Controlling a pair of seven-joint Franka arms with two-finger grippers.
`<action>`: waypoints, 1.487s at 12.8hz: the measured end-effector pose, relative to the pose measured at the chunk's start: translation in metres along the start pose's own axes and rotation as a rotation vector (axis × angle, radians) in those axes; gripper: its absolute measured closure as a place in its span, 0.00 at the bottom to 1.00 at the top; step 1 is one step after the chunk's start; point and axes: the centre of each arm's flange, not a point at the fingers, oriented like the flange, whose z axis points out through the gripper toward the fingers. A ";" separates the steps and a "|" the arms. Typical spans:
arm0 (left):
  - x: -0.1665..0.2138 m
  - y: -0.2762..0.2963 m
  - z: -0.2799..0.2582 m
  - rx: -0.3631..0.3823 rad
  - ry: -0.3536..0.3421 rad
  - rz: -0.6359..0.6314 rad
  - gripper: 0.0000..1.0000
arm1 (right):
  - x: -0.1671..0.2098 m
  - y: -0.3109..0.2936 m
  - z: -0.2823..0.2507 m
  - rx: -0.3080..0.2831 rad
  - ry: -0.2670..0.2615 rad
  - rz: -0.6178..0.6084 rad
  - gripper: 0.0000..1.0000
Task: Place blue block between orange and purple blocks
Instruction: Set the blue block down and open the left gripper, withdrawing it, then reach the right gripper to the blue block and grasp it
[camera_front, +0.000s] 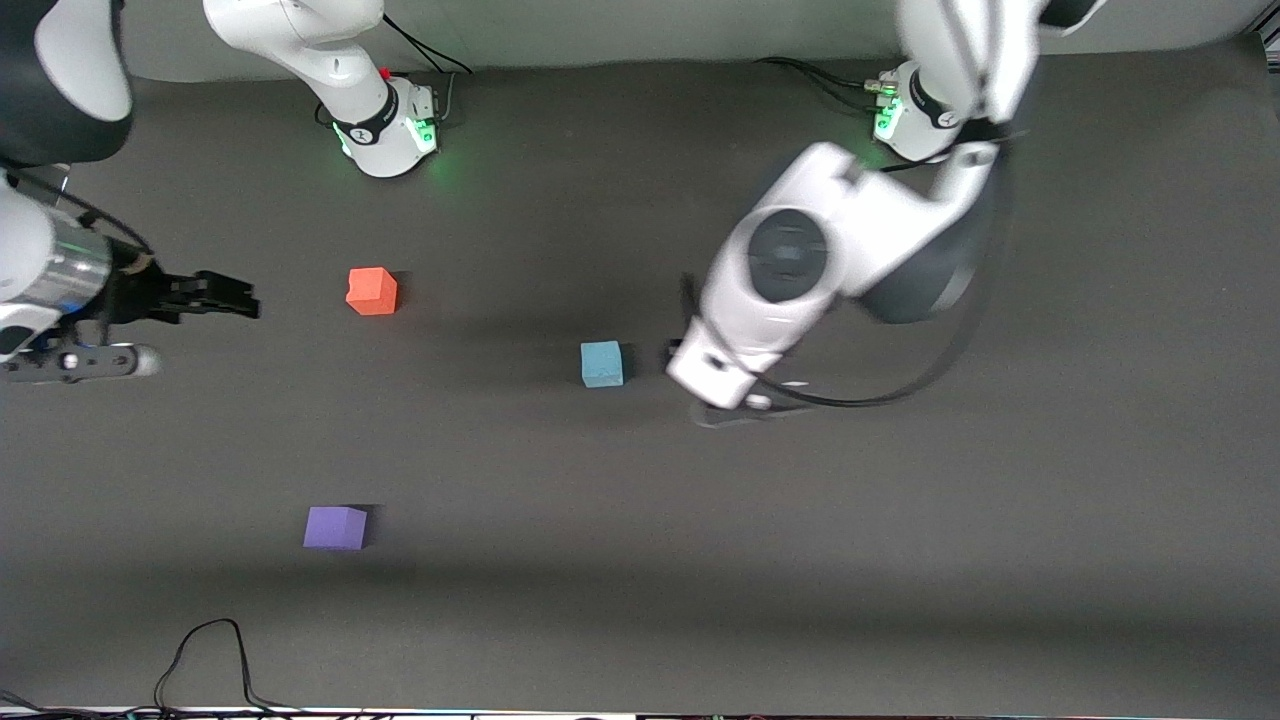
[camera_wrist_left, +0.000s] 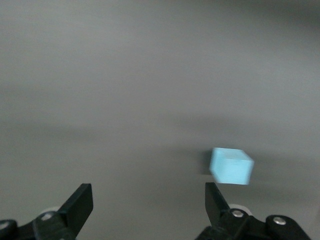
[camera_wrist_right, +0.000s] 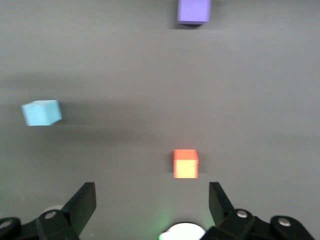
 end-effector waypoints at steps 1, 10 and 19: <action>0.006 -0.039 -0.013 0.008 -0.009 0.007 0.00 | 0.002 -0.031 0.005 0.001 -0.005 0.012 0.00; 0.044 -0.339 -0.054 0.001 -0.037 0.103 0.00 | -0.033 -0.293 0.083 0.023 -0.024 0.118 0.00; 0.019 -0.336 -0.119 0.023 0.031 0.127 0.00 | -0.033 -0.312 0.296 -0.002 0.020 0.142 0.00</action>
